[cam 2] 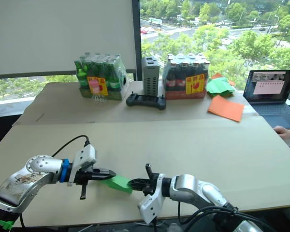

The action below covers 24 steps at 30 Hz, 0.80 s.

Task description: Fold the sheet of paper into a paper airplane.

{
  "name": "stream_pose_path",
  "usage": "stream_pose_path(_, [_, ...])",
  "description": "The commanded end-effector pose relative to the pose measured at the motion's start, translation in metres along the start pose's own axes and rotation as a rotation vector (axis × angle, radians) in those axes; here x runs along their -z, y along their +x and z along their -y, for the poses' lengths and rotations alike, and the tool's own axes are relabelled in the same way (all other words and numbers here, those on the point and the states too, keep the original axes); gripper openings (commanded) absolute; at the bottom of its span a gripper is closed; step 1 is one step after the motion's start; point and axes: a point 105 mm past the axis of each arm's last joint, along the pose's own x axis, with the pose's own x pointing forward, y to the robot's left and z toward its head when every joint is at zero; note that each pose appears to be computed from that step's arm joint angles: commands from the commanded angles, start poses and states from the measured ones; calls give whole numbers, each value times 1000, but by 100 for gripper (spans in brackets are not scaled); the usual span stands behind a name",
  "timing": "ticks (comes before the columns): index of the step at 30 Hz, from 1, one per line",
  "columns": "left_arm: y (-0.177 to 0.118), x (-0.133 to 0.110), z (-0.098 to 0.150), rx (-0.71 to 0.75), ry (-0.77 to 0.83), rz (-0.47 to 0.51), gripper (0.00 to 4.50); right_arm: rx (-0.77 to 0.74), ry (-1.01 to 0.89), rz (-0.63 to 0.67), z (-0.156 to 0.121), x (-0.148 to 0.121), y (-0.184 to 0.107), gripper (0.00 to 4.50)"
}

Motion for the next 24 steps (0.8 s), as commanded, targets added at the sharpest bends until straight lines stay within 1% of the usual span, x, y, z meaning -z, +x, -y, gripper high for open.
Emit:
stream_pose_path(1, [3,4,-1,-6,42,-20,0,-130,28,-101,-28,22,-8,5])
stream_pose_path(6, [4,14,2,5,38,-50,0,-118,79,-105,-22,22,-7,5])
stream_pose_path(9, [5,17,2,3,36,-58,0,-116,111,-105,-19,21,-8,91])
stream_pose_path(11, [6,18,0,-3,32,-58,0,-116,146,-103,-17,19,-8,165])
stream_pose_path(12, [7,19,0,-6,30,-58,0,-115,162,-102,-15,19,-8,193])
stream_pose_path(15, [10,20,0,-6,28,-56,0,-100,234,-81,-7,11,-13,296])
stream_pose_path(16, [10,20,0,-5,27,-55,0,-99,255,-76,-4,9,-14,296])
stream_pose_path(19, [12,20,1,-2,23,-54,0,-68,409,-41,16,1,-25,296])
stream_pose_path(24, [14,24,3,10,17,-61,0,-33,746,33,47,-8,-35,296])
